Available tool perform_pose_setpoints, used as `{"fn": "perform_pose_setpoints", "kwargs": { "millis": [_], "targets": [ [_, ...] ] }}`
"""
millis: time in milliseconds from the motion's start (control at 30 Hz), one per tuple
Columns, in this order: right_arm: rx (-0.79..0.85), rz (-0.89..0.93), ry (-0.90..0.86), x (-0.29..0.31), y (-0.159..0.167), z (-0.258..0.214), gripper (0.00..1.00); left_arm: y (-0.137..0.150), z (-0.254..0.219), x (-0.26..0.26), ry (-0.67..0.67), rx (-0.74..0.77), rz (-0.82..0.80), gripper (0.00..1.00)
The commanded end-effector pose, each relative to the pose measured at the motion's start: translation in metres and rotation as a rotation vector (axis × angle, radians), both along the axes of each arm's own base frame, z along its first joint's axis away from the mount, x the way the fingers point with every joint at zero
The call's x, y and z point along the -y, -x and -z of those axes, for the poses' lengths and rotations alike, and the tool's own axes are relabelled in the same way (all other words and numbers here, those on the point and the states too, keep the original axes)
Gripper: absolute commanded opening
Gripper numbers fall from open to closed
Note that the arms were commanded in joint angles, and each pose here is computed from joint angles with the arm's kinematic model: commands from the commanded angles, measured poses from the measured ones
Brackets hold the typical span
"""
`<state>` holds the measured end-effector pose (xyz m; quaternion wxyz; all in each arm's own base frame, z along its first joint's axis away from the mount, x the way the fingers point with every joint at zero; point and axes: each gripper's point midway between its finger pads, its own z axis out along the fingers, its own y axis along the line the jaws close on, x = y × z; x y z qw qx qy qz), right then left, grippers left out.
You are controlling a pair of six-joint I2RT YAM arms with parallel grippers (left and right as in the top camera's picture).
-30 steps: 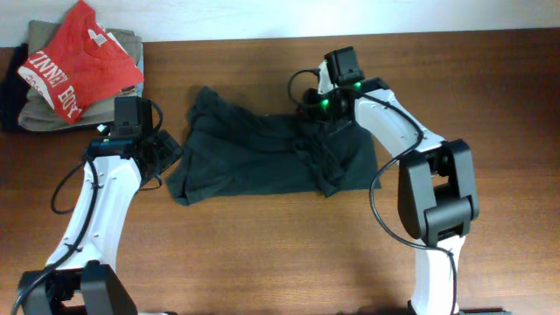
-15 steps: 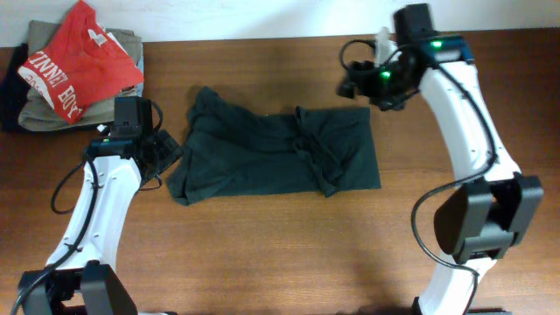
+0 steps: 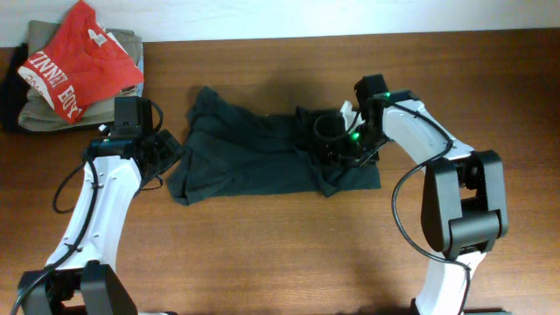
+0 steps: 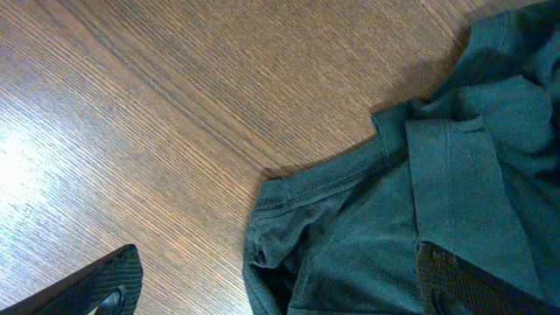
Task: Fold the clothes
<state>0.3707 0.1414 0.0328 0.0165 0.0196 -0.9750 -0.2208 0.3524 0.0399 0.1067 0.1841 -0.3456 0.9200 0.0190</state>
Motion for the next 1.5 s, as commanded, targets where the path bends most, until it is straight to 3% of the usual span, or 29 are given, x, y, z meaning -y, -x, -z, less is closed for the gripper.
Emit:
{"fn": "perform_pose_setpoints", "kwargs": {
  "millis": [0,133,267,400,600,733,767,867,1033,1267,1467],
  "targets": [
    [-0.023,-0.054,-0.064,-0.022,0.015,0.002,0.64,0.000,0.003,-0.001,0.006,-0.007,-0.002,0.99],
    [-0.020,-0.078,-0.066,-0.041,0.020,0.003,0.55,0.000,0.003,-0.001,0.006,-0.008,-0.002,0.99],
    [0.009,-0.095,-0.078,-0.068,0.020,0.002,0.54,0.000,0.003,-0.001,0.006,-0.008,-0.002,0.99],
    [0.024,-0.114,-0.091,-0.094,0.025,0.000,0.55,0.000,0.003,-0.001,0.006,-0.008,-0.002,0.99],
    [0.032,-0.156,-0.095,-0.118,0.034,-0.009,0.64,0.000,0.003,-0.001,0.006,-0.008,-0.002,0.99],
    [0.191,-0.087,0.012,-0.090,-0.011,-0.055,0.64,0.000,0.003,-0.001,-0.003,-0.010,0.012,0.99],
    [0.272,-0.033,0.054,-0.071,-0.036,-0.076,0.66,0.000,0.003,-0.001,-0.004,-0.011,0.015,0.99],
    [0.335,0.043,0.068,-0.044,-0.065,-0.090,0.67,0.000,0.003,-0.001,-0.003,-0.011,0.015,0.99],
    [0.277,0.115,0.077,-0.012,-0.076,-0.066,0.55,0.000,0.003,-0.001,-0.003,-0.011,0.015,0.99],
    [0.160,0.064,-0.017,-0.057,-0.065,-0.019,0.55,0.000,0.003,-0.001,-0.003,-0.011,0.015,0.99],
    [0.153,-0.010,-0.052,-0.112,-0.052,0.002,0.57,0.000,0.003,-0.001,-0.003,-0.011,0.015,0.99]
  ]
}}
